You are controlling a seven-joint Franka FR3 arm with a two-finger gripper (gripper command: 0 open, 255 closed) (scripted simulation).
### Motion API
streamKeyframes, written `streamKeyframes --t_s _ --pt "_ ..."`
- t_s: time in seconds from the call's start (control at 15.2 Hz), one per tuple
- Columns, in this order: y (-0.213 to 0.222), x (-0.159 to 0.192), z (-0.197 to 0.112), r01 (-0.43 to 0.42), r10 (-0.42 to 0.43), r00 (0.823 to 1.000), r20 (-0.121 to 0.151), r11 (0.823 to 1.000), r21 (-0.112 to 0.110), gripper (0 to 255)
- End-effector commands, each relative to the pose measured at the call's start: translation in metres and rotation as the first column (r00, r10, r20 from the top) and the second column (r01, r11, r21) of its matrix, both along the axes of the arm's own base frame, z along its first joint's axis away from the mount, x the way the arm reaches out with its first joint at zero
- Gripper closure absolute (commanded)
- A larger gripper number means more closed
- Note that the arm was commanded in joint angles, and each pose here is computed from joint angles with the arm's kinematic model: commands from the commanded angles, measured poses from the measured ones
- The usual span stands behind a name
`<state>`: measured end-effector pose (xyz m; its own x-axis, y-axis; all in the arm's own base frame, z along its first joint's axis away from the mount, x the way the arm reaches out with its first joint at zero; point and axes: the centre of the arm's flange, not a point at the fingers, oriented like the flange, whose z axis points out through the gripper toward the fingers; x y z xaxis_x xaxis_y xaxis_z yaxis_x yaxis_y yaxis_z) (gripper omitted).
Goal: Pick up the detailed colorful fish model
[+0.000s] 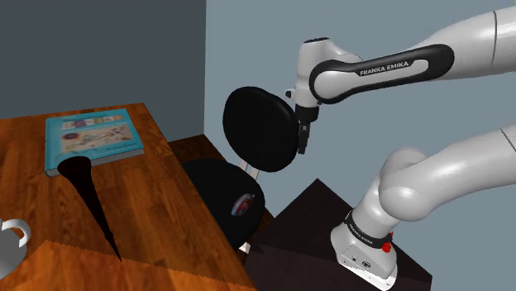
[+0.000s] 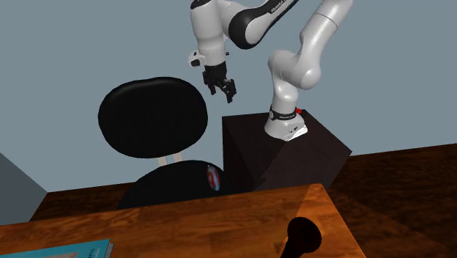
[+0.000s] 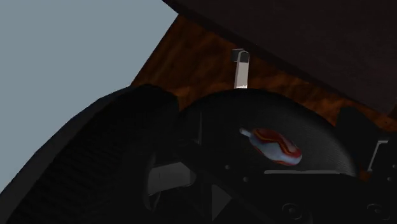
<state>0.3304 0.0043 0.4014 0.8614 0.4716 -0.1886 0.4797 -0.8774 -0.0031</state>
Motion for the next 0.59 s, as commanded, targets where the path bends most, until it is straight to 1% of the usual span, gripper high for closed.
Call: streamKeyframes --t_s 0.0,0.13,0.26,0.4,0.53 --pt "0.005 0.017 -0.024 -0.087 0.086 0.995 0.043 0.996 0.014 0" --pt "0.013 0.024 -0.047 -0.159 0.158 0.986 0.051 0.987 0.022 0" --pt "0.023 0.031 -0.069 -0.230 0.229 0.972 0.059 0.973 0.028 0" --pt "0.032 0.038 -0.092 -0.301 0.298 0.952 0.068 0.953 0.034 0" --pt "0.043 0.044 -0.115 -0.369 0.366 0.928 0.077 0.928 0.040 0"
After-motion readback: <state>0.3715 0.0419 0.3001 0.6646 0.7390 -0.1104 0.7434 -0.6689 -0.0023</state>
